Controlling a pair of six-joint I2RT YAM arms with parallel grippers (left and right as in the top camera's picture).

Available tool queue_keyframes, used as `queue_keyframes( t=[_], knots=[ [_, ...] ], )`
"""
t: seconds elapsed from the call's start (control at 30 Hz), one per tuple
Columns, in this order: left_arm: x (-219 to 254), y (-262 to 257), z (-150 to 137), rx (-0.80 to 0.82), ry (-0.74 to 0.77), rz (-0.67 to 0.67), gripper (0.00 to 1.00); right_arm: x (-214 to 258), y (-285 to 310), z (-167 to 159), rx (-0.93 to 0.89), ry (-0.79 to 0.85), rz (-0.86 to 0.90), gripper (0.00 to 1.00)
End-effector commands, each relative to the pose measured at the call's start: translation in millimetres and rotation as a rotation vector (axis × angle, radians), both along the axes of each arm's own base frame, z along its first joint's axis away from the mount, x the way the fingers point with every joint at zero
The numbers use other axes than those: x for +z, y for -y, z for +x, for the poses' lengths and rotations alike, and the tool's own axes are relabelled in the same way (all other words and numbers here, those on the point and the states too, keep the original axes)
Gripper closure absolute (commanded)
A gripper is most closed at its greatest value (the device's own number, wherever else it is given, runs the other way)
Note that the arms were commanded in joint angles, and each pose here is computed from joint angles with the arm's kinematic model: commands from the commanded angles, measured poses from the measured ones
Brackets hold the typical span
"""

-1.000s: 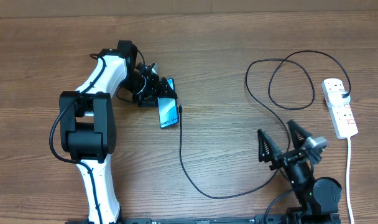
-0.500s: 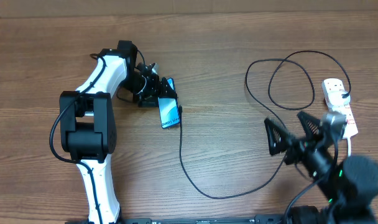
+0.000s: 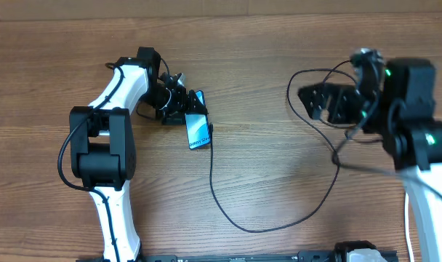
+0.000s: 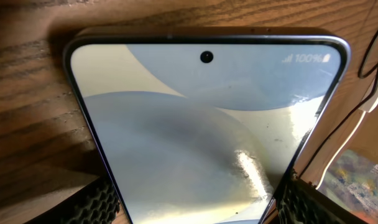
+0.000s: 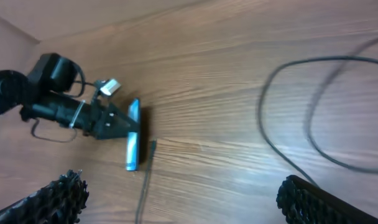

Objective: Plug charger to phone and switch on socket
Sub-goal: 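Move the right gripper toward the phone held by the left gripper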

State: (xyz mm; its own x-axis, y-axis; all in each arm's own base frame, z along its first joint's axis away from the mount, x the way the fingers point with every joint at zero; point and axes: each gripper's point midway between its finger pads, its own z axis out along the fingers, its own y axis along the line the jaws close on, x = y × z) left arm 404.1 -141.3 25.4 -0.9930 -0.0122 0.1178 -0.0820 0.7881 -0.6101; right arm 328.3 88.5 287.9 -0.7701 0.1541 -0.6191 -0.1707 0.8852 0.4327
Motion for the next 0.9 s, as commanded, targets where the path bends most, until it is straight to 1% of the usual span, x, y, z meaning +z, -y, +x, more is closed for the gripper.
queue_keyframes(
  t=[0.0,0.1,0.23,0.27,0.3,0.33,0.43,0.53,0.6,0.63,0.87],
  knots=[
    [-1.1,5.3,-1.5,-0.017,-0.001,-0.038,0.29,-8.4,-34.9,9.7,0.161,-0.06,0.142,0.22],
    [-1.1,5.4,-1.5,-0.017,-0.001,-0.039,0.29,-41.1,-54.2,20.5,0.212,-0.162,0.161,0.34],
    [-1.1,5.3,-1.4,-0.017,0.0,-0.038,0.28,-89.9,-86.9,27.2,0.285,-0.29,0.149,0.34],
    [-1.1,5.3,-1.5,-0.017,-0.001,-0.038,0.28,-96.6,-92.0,28.5,0.296,-0.302,0.147,0.32],
    [-1.1,5.3,-1.5,-0.017,-0.001,-0.038,0.28,-107.2,-98.9,30.5,0.31,-0.322,0.143,0.14],
    [-1.1,5.3,-1.5,-0.017,-0.001,-0.038,0.28,-113.1,-102.3,31.0,0.317,-0.334,0.142,0.01],
    [-1.1,5.3,-1.6,-0.017,-0.001,-0.038,0.28,-127.3,-114.7,40.3,0.344,-0.331,0.149,0.0],
    [-1.1,5.2,-1.5,-0.017,-0.001,-0.038,0.28,-131.1,-130.6,39.8,0.397,-0.336,0.197,0.0],
    [-1.1,5.2,-1.5,-0.017,-0.001,-0.038,0.28,-139.1,-139.3,38.3,0.4,-0.364,0.204,0.22],
    [-1.1,5.2,-1.5,-0.017,-0.001,-0.038,0.28,-143.4,-144.2,36.9,0.405,-0.375,0.206,0.3],
    [-1.1,5.2,-1.5,-0.017,-0.001,-0.038,0.28,-178.3,-183.0,27.6,0.421,-0.413,0.191,0.34]
  ],
)
